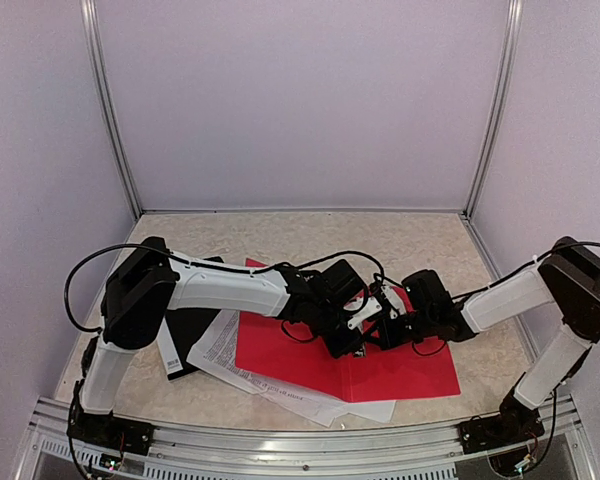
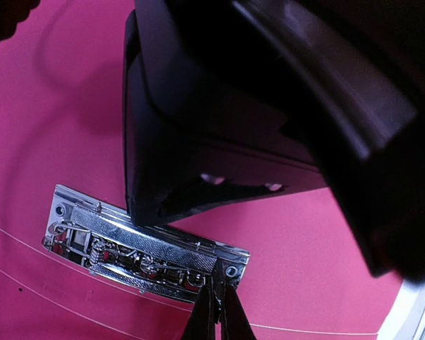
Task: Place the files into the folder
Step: Open the spring clip on the folder at the center of the board.
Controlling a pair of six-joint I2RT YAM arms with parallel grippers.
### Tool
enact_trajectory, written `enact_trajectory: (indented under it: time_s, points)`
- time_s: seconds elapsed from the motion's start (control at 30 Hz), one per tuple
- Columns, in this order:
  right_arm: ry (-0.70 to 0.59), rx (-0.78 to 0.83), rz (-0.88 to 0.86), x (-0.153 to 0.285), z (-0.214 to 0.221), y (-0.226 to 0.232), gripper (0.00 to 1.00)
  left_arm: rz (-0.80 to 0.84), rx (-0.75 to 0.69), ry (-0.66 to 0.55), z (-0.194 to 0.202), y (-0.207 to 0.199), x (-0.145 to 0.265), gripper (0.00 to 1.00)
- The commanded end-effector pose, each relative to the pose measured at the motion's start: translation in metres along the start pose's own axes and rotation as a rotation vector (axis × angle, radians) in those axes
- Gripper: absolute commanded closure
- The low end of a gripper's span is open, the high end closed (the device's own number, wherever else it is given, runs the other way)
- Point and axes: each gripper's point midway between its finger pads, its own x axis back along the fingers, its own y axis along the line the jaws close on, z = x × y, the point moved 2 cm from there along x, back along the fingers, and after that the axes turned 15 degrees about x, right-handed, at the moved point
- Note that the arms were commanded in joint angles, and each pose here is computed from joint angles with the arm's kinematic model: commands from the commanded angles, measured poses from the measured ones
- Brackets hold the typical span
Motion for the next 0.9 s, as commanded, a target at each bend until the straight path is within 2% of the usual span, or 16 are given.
enact_trajectory:
  time_s: [0.0,0.23,0.87]
  points:
    - [0.132,-0.149,-0.059,-0.009,0.058,0.003,0.98,-0.028,0.015,0.155,0.054,0.005,-0.038,1.00]
    - [0.059,-0.223,-0.089,-0.010,0.055,0.006,0.96,-0.039,0.026,0.129,0.054,0.009,-0.035,1.00]
    - [0.036,-0.383,-0.161,-0.025,0.085,0.009,0.99,-0.026,0.021,0.134,0.059,0.011,-0.046,1.00]
